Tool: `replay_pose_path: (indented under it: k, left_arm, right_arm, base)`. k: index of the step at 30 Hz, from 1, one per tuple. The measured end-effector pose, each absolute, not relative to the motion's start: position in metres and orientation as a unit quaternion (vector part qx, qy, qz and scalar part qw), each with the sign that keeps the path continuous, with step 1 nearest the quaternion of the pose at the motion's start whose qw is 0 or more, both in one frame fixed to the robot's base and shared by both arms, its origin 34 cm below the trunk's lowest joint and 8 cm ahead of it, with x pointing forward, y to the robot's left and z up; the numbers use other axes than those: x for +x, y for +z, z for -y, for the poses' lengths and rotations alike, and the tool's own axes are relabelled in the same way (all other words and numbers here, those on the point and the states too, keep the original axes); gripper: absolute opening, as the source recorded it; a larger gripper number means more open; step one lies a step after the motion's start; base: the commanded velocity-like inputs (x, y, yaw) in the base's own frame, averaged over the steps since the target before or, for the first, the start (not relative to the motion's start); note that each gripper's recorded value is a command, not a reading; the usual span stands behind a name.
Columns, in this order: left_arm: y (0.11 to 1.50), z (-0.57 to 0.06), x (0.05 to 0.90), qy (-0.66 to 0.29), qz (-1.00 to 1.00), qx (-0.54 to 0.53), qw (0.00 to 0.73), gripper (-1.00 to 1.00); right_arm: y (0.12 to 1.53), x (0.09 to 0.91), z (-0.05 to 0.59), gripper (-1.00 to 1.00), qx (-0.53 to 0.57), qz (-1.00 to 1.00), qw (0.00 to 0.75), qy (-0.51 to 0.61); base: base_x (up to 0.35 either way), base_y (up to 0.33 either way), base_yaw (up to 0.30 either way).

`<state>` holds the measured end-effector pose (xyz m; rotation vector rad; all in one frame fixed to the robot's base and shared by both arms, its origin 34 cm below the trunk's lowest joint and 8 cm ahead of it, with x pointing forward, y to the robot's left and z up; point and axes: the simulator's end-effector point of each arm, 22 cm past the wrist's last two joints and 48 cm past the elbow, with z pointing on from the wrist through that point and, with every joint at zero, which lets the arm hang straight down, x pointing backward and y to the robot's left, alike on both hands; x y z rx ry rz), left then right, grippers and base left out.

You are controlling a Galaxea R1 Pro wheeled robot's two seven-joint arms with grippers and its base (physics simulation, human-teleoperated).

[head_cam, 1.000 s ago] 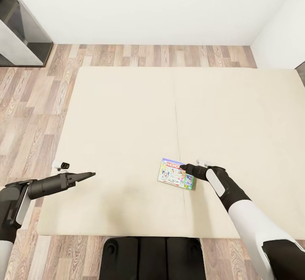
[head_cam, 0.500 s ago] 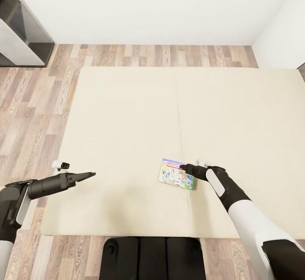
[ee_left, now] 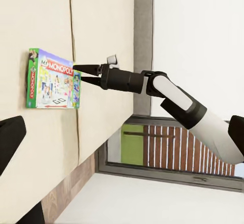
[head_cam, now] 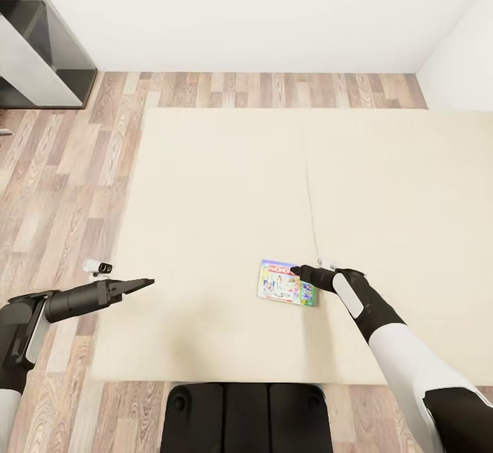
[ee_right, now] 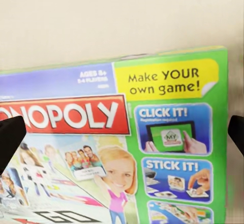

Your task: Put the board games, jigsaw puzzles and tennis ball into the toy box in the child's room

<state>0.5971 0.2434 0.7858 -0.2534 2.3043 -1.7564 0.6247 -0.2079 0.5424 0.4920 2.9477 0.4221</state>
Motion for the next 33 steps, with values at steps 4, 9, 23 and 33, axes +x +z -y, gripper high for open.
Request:
replay_pose_path:
  k: [4,9,23,33]
  left_arm:
    - [0.7857,-0.2435,0.5971,-0.6,-0.787,-0.087,0.116,1.0]
    - [0.7858,-0.2434,0.5971,-0.6,-0.787,-0.087,0.116,1.0]
    - [0.7858,-0.2434,0.5971,-0.6,-0.787,-0.087,0.116,1.0]
    - [0.7857,-0.2435,0.5971,-0.6,-0.787,-0.087,0.116,1.0]
  right_arm:
    - [0.5423,0.6245,0.2079,1.0,0.163,-0.975,0.062,0.14]
    - [0.5424,0.6245,0.2079,1.0,0.163,-0.975,0.062,0.14]
    - [0.5423,0.6243,0.2079,1.0,0.163,-0.975,0.061,0.14]
    - [0.5424,0.6248,0.2079,1.0,0.163,-0.975,0.062,0.14]
  base:
    - [0.0,0.259,0.0]
    - [0.0,0.259,0.0]
    - [0.0,0.258,0.0]
    - [0.0,0.254,0.0]
